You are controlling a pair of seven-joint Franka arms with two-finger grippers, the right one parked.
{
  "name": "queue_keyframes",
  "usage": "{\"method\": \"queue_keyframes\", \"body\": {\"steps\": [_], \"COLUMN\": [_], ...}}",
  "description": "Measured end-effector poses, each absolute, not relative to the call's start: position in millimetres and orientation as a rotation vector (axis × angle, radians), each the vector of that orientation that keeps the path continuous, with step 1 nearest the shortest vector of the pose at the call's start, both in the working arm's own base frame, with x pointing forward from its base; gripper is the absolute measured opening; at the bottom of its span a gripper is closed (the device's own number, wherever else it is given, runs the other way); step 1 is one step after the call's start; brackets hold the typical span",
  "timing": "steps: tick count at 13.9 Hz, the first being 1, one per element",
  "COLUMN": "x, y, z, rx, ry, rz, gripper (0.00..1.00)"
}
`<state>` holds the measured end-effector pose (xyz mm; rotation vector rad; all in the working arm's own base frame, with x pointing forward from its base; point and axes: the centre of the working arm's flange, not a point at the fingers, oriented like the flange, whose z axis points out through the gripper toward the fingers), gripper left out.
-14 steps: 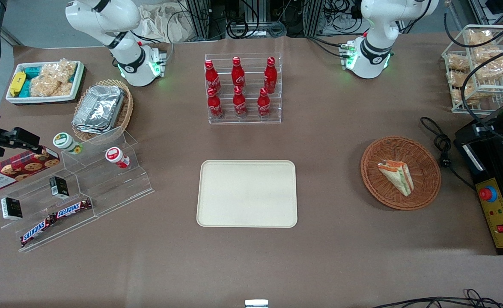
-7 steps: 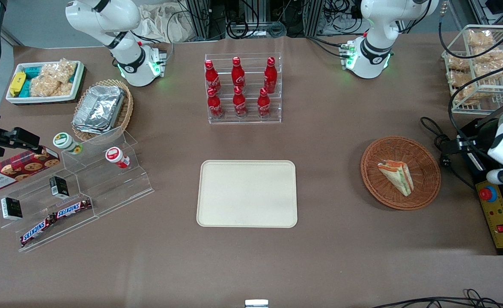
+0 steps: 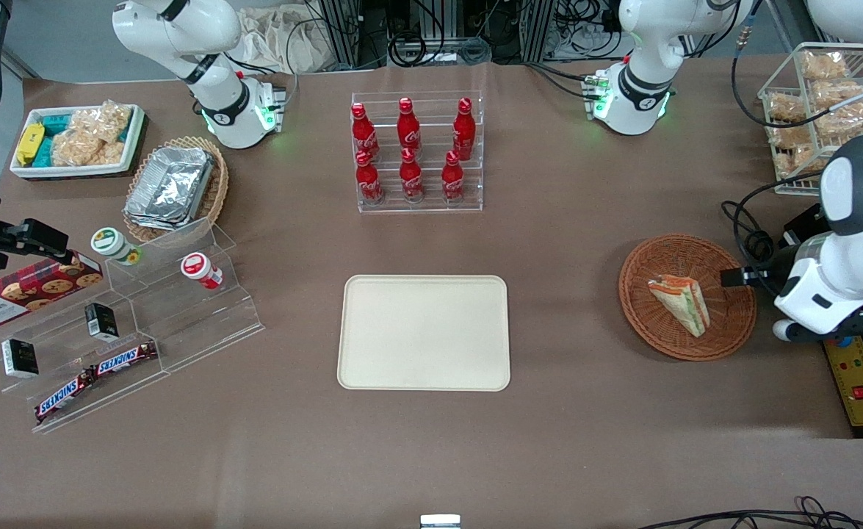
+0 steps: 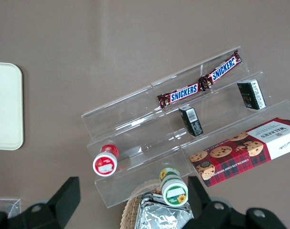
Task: Place sandwich from basket to tray
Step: 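Lower the open left gripper around the wrapped sandwich in the basket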
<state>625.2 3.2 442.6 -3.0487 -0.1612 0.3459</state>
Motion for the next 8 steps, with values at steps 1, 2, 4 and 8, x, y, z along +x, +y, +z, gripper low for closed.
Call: {"method": "queue_keyframes", "body": {"steps": [1,2,4,8], "x": [622.2,617.3,606.9,595.8], "y": [10.0,16.3,20.7,17.2], "z": [422.3,399.7,358.3,315.8], "rx": [-3.051,-3.052,-3.046,-3.01], "ry": [-0.181,-0.218,-0.338,-0.624], "rz": [0.337,0.331,0.295,0.224], "gripper": [1.0,1.0,1.0,0.99]}}
